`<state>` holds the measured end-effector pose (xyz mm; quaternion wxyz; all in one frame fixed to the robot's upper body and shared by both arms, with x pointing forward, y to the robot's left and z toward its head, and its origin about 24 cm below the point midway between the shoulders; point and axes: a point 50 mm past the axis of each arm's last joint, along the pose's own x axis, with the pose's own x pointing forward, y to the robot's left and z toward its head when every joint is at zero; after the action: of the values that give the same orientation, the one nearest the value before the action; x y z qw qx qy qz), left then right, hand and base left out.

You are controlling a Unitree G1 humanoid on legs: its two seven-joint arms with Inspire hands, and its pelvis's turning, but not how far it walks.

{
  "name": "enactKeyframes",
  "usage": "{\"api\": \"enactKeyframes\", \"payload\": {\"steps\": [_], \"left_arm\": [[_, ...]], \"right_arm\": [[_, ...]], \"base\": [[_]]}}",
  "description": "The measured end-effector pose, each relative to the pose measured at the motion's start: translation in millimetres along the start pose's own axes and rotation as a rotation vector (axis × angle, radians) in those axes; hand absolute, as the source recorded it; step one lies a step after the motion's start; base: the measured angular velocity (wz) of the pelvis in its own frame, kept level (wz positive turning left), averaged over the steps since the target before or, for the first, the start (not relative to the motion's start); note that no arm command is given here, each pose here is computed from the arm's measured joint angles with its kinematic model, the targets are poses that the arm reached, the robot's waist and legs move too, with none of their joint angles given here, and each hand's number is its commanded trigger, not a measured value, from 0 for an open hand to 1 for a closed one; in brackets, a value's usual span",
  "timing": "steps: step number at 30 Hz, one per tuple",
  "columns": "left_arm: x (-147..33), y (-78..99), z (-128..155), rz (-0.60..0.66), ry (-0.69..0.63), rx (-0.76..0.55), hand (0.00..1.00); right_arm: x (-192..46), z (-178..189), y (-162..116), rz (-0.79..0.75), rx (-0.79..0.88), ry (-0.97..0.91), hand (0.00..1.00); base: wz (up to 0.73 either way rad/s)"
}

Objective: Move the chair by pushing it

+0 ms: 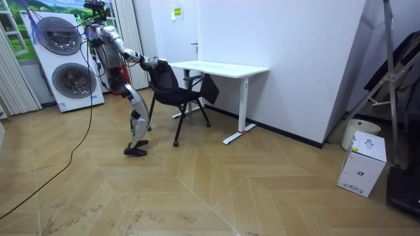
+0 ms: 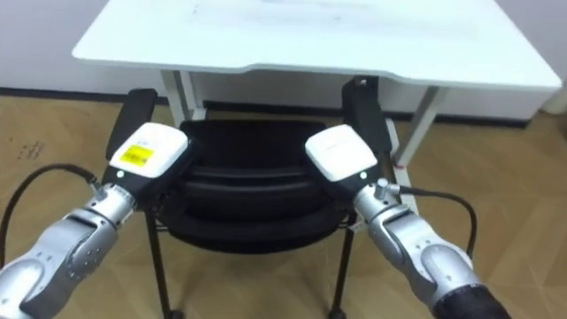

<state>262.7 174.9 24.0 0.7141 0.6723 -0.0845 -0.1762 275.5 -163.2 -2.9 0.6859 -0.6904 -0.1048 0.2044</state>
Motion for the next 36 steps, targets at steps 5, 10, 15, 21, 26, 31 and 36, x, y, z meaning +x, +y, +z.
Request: {"api": "enactKeyframes", "payload": {"steps": [5, 10, 15, 21, 26, 31, 36], "left_arm": [[-1.9, -1.6, 0, 0.0, -0.008, 0.005, 1.0], [-3.0, 2.7, -1, 0.025, -0.011, 0.028, 1.0], [-6.2, 1.9, -4, 0.028, 0.0, 0.03, 1.0], [-10.3, -3.2, -3, 0.018, 0.007, 0.009, 1.0], [-11.8, -9.6, 1, 0.006, 0.029, -0.024, 1.0], [-9.8, -9.6, 6, 0.005, 0.027, -0.026, 1.0], [-10.4, -8.0, 7, 0.006, 0.007, -0.016, 1.0]], "right_arm": [[-3, -1, 3, -0.002, -0.001, 0.003, 1.0], [0, 1, 0, -0.007, -0.002, -0.001, 1.0], [2, 5, 0, -0.003, 0.006, -0.009, 1.0], [0, 7, 3, 0.016, 0.019, -0.012, 1.0], [0, 4, 1, 0.021, -0.007, -0.002, 1.0], [-2, 2, 2, 0.019, -0.016, 0.018, 1.0], [-13, 3, 1, -0.003, -0.032, 0.022, 1.0]], "base": [[0.18], [-0.11], [-0.17], [-0.27], [-0.33], [-0.23], [-0.11]]}}
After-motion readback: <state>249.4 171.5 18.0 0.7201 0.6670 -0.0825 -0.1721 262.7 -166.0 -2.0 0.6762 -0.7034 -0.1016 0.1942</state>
